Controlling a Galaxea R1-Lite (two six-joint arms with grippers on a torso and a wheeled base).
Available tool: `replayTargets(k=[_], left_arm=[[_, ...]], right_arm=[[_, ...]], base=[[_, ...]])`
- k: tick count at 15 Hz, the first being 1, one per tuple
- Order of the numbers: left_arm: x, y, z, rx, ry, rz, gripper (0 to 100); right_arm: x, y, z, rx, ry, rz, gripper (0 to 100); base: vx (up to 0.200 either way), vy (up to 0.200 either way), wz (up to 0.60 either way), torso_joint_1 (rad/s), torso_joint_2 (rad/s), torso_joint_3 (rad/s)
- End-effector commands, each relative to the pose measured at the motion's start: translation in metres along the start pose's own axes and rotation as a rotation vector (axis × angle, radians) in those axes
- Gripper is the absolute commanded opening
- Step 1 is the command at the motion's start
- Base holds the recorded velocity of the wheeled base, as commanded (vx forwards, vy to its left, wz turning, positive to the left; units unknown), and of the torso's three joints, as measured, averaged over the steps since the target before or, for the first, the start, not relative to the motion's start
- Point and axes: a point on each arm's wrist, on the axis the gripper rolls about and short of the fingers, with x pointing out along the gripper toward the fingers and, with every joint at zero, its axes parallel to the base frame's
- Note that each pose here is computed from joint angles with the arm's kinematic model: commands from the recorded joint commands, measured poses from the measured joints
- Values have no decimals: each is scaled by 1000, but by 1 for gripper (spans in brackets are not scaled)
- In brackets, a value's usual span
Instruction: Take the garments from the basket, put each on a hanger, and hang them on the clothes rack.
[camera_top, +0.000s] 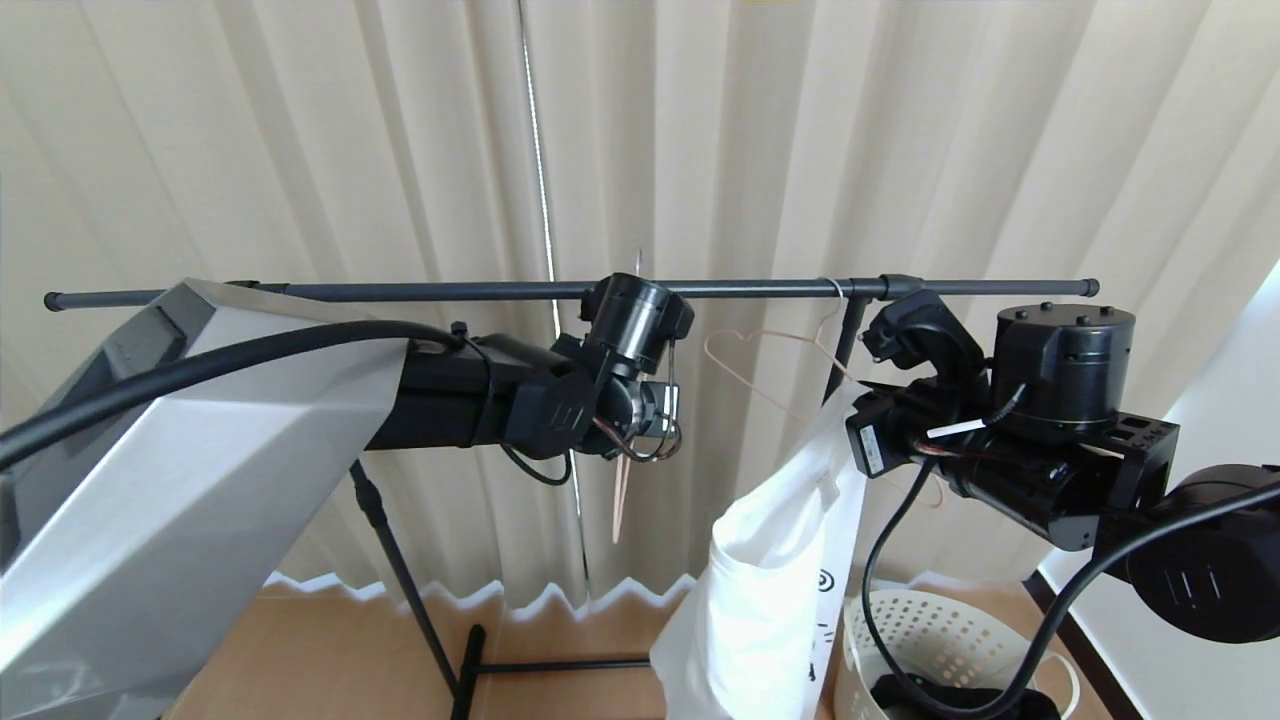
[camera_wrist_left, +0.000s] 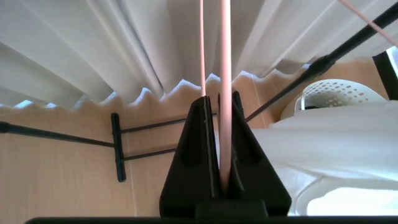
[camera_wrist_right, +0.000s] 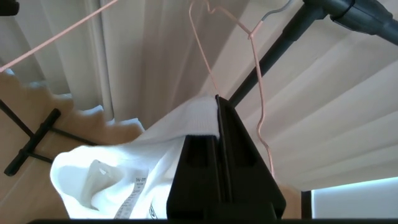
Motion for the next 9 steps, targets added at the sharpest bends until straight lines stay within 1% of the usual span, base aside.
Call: replayTargets(k=[1,2,6,7,9], left_arm=[[-17,4,2,2,-6,-8,0],[-28,6,-1,6,-1,-11,0],[-56,18,-14,16,-28,-31,0],[-72,24,-25,47,-49,-51,0],[-85,34,-43,106,-79,-68,0]], right_arm=[[0,0,1,1,-3,-1,0],[-1,0,1,1,-3,-1,0],[-5,5,3,-4,-13,17,0],[-6,6,2,-5,-12,18,0],[-7,10,1,-11,-8,31,0]], base=[[0,0,0,0,0,0],[0,0,0,0,0,0],[0,0,0,0,0,0],[0,0,0,0,0,0],[0,0,0,0,0,0]])
